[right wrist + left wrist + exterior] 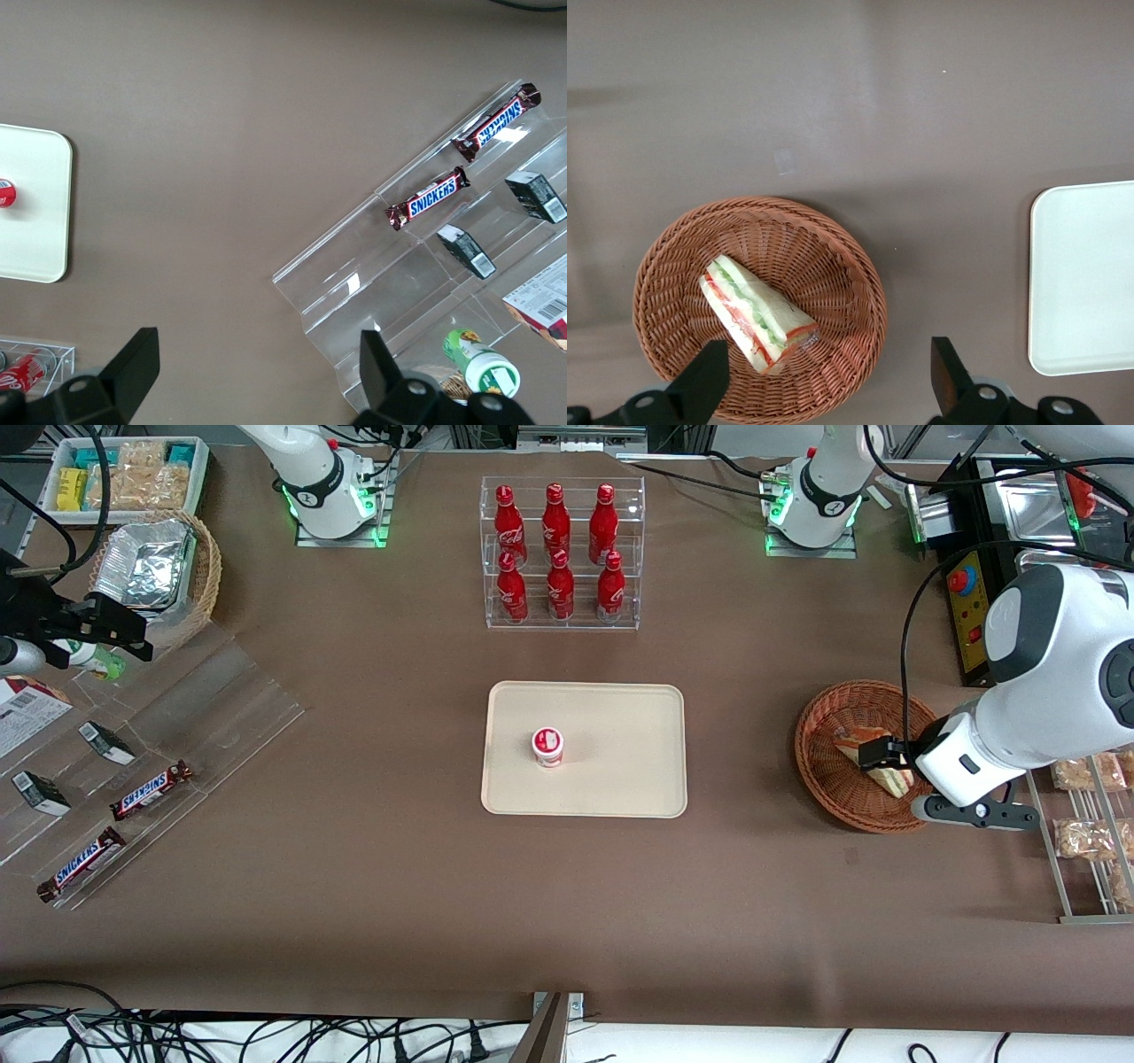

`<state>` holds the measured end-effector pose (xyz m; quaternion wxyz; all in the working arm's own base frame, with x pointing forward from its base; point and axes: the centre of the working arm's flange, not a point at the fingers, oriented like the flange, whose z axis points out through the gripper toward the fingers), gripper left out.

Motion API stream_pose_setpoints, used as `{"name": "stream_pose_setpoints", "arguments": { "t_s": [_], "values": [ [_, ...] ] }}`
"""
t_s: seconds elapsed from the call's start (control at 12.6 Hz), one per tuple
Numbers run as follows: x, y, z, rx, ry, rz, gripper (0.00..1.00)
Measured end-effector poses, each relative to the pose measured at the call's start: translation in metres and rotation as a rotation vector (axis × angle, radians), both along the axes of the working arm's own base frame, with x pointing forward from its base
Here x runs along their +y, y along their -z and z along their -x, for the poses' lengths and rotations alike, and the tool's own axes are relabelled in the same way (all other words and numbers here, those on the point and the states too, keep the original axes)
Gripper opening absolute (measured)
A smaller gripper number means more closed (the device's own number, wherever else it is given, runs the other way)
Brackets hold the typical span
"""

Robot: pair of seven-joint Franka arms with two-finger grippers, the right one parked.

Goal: Place sandwich from basket to tray
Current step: 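Lower the open left gripper over the sandwich in the wicker basket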

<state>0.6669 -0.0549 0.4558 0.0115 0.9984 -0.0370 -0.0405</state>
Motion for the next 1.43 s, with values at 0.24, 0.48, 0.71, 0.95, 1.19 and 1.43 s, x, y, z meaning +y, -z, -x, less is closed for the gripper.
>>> {"name": "stream_pose_setpoints", "arguments": {
  "t_s": [0.24, 0.48, 0.71, 0.95, 1.19, 1.43],
  "values": [
    [0.008, -0.001, -0.001, -0.002, -0.010, 0.001, 1.00],
    [0.010, -0.001, -0.001, -0.001, -0.015, 0.001, 1.00],
    [0.038, 0.004, 0.004, 0.056, -0.080, -0.008, 1.00],
    [0.045, 0.029, 0.011, 0.128, -0.301, -0.044, 1.00],
    [0.046, 0.058, 0.018, 0.169, -0.438, -0.079, 1.00],
    [0.043, 0.089, 0.020, 0.118, -0.592, -0.090, 1.00]
  ]
}}
